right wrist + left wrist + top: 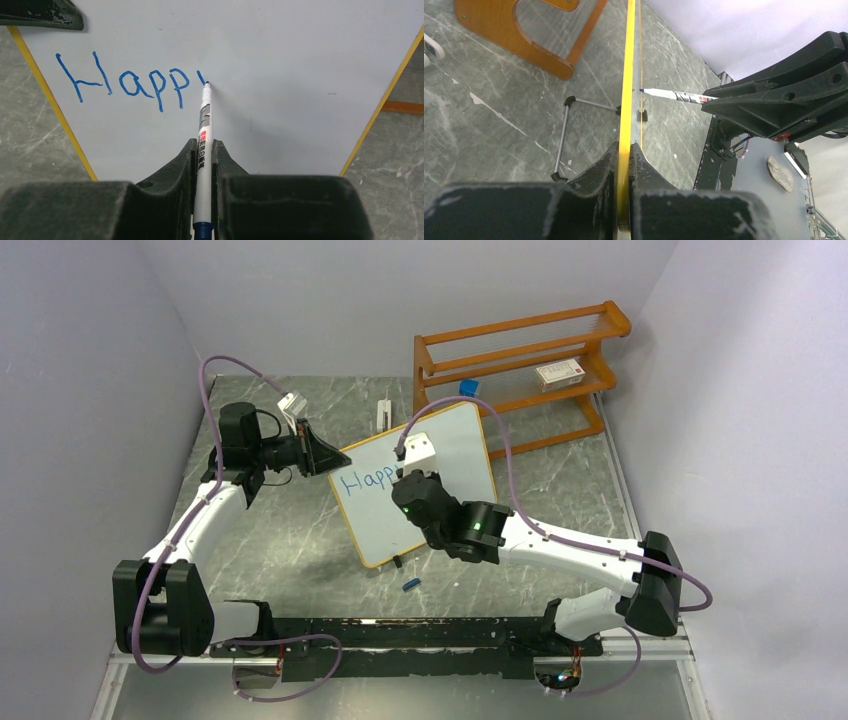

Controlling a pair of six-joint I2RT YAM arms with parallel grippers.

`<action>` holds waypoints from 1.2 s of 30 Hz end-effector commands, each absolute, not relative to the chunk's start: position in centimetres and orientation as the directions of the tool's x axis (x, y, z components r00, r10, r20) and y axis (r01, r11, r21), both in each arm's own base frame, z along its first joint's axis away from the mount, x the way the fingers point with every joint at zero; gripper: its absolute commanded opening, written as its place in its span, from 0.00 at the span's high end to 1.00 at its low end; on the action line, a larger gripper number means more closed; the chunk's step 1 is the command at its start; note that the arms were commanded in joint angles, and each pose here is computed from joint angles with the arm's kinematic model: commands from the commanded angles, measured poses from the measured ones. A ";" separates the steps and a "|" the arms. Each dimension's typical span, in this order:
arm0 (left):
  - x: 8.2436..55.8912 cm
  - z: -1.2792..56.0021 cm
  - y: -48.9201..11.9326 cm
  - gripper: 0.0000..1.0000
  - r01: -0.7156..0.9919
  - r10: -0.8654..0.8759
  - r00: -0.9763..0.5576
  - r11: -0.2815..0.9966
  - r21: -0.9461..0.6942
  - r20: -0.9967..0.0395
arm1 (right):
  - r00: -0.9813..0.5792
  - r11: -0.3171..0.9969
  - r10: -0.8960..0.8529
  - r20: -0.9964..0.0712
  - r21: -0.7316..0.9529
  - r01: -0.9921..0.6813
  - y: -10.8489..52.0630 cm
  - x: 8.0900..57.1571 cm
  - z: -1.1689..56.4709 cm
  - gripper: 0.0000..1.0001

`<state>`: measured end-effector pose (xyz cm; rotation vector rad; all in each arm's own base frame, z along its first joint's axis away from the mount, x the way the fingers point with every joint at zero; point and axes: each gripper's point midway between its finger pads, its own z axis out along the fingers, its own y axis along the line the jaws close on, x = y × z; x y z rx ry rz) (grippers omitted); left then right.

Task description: Write a sentence on the whiteboard

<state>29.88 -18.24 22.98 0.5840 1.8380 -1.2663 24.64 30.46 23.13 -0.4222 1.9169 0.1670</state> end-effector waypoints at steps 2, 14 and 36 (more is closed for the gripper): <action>29.6 22.0 -18.8 0.95 0.747 -0.039 -0.577 0.378 -0.546 -0.816 | -0.298 0.945 -0.171 -0.939 -0.071 -0.319 29.6 25.5 24.4 1.00; 29.6 22.0 -18.8 0.95 0.747 -0.040 -0.577 0.378 -0.547 -0.816 | -0.280 0.940 -0.170 -0.945 -0.070 -0.333 30.3 26.0 24.9 1.00; 29.5 22.2 -18.8 0.95 0.749 -0.043 -0.576 0.373 -0.548 -0.817 | -0.355 0.924 -0.228 -0.906 -0.087 -0.373 30.4 25.1 22.4 1.00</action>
